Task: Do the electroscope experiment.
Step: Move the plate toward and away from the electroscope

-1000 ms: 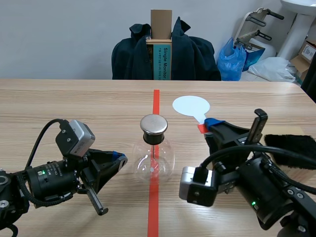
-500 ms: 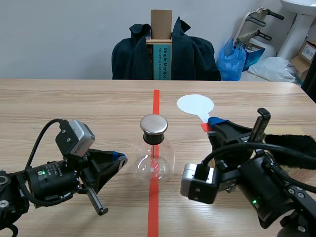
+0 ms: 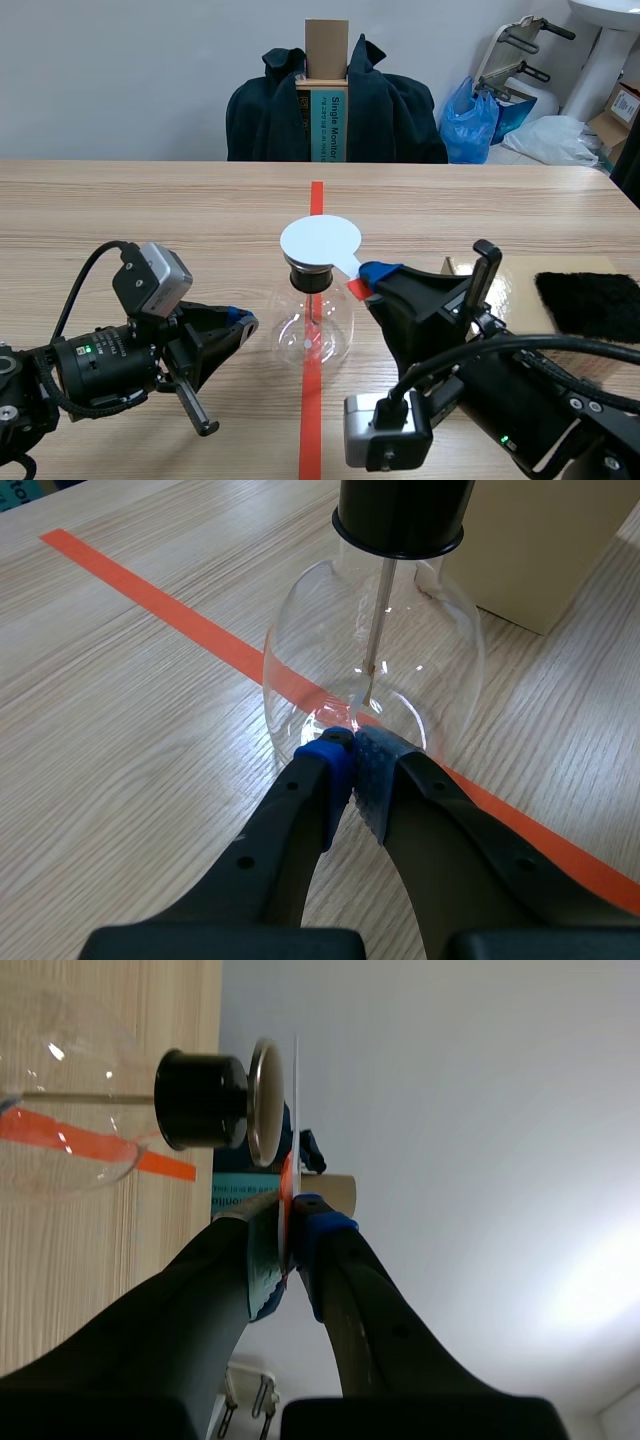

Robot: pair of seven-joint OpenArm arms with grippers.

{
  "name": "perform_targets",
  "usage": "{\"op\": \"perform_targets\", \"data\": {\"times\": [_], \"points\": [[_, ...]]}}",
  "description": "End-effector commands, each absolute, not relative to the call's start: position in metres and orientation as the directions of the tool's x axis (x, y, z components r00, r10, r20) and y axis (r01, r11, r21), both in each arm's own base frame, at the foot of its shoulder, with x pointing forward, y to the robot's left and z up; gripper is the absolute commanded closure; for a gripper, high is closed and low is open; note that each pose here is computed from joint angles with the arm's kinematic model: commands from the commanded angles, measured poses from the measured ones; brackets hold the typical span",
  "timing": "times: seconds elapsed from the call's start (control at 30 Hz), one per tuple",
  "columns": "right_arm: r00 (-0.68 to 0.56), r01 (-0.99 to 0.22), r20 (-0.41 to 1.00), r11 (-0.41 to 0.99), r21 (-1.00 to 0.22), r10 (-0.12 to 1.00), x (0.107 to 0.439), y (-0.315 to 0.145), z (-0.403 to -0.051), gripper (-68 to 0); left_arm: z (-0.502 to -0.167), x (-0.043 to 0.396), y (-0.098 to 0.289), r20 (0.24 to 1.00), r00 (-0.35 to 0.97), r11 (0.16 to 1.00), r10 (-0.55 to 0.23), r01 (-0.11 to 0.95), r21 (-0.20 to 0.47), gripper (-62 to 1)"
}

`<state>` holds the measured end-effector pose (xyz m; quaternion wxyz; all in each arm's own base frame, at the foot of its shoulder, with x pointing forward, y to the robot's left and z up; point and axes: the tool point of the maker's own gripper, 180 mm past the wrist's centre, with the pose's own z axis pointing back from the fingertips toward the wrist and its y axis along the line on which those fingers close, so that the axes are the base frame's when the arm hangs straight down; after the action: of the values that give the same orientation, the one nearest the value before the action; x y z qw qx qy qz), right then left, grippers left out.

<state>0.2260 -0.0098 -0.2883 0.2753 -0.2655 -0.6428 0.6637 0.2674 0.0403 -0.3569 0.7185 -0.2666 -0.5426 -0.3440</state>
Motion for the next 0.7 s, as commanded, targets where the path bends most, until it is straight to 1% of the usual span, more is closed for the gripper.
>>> {"op": "perform_targets", "data": {"times": [0.0,0.2,0.4,0.53,0.67], "points": [[-0.713,0.023,-0.032,-0.022,-0.999,0.7,0.231,-0.012,-0.277,-0.8,-0.348,0.271,0.037,0.972,0.155,0.623,-0.177,0.782,-0.012,-1.6],[-0.746,0.023,-0.032,-0.022,-0.999,0.666,0.225,-0.006,-0.277,-0.8,-0.348,0.271,0.037,0.972,0.156,0.623,-0.176,0.782,-0.012,-1.6],[-0.744,0.023,-0.032,-0.022,-0.999,0.668,0.225,-0.006,-0.277,-0.8,-0.348,0.271,0.037,0.972,0.155,0.623,-0.176,0.782,-0.012,-1.6],[-0.712,0.023,-0.032,-0.022,-0.999,0.702,0.231,-0.012,-0.277,-0.8,-0.348,0.271,0.037,0.972,0.155,0.623,-0.176,0.782,-0.012,-1.6],[-0.637,0.022,-0.031,-0.022,-1.0,0.77,0.243,-0.026,-0.277,-0.8,-0.348,0.271,0.037,0.972,0.155,0.623,-0.176,0.782,-0.012,-1.6]]}}
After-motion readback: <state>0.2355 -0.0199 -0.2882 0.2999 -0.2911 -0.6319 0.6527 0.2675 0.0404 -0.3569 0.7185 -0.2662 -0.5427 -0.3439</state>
